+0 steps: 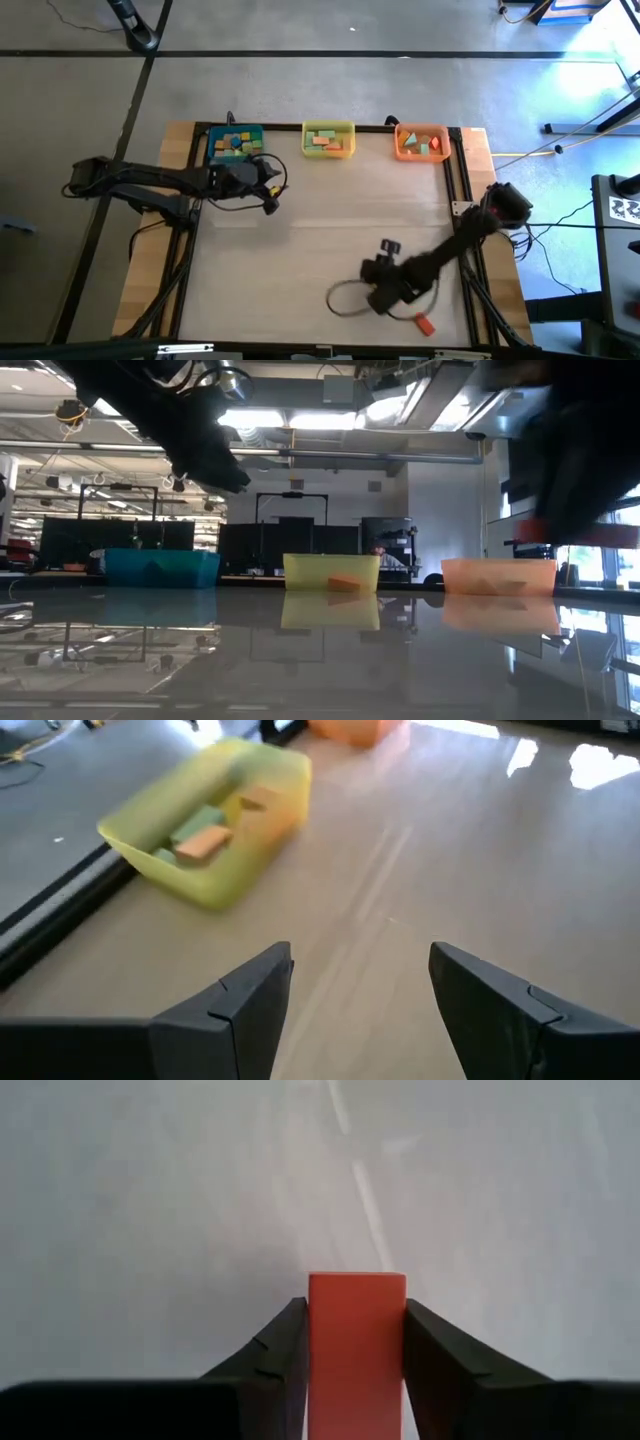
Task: Sort blocks by size
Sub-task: Put the orange rectangle block into the yellow bin
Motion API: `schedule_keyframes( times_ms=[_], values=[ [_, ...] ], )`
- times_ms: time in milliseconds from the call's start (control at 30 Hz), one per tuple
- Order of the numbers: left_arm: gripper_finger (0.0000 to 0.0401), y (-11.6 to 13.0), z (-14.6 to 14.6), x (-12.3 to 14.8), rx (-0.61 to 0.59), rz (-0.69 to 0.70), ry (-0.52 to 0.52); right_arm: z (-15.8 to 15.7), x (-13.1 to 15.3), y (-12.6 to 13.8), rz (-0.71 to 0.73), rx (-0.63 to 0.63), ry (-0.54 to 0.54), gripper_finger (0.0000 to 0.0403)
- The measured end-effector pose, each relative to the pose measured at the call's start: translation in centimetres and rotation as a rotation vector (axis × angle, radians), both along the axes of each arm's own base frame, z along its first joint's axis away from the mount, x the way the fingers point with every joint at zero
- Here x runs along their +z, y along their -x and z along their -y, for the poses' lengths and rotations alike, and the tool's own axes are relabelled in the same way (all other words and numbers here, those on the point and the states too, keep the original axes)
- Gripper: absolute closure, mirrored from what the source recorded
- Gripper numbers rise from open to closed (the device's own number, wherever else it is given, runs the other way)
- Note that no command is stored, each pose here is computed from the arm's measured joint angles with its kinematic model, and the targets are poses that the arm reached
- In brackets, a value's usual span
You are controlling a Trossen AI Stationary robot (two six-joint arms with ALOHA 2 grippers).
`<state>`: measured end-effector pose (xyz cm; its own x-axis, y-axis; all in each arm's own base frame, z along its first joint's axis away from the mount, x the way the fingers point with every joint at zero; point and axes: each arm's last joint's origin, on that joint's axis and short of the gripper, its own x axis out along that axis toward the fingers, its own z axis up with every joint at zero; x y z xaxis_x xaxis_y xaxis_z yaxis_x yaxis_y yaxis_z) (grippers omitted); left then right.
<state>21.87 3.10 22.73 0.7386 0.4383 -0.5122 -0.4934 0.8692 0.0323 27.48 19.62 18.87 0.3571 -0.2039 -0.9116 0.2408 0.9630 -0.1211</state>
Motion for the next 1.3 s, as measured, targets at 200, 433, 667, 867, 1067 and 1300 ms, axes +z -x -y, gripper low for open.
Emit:
schedule_keyframes(
  times_ms=[200,433,667,867,1067,1300],
  values=[
    [0.0175,0.2,1.1,-0.5,-0.039,-0.054,0.020,4.9,0.1,-3.0,-0.034,-0.003,0.074,0.0281],
    [0.0175,0.4,1.7,-0.8,-0.041,-0.077,0.050,11.8,0.1,-5.4,-0.079,-0.051,0.166,0.0281],
    [0.0175,0.5,1.9,-0.9,-0.052,-0.090,0.049,19.6,0.8,-7.1,-0.089,-0.091,0.210,0.0281],
    [0.0175,0.5,1.9,-0.9,-0.051,-0.090,0.046,25.9,3.3,-8.0,0.018,-0.136,0.244,0.0281],
    [0.0175,0.4,1.9,-0.8,-0.049,-0.083,0.043,31.6,5.7,-8.0,0.178,-0.203,0.255,0.0281],
    [0.0175,0.4,1.9,-0.8,-0.047,-0.085,0.036,37.8,6.0,-7.1,0.377,-0.281,0.145,0.0281]
  ],
)
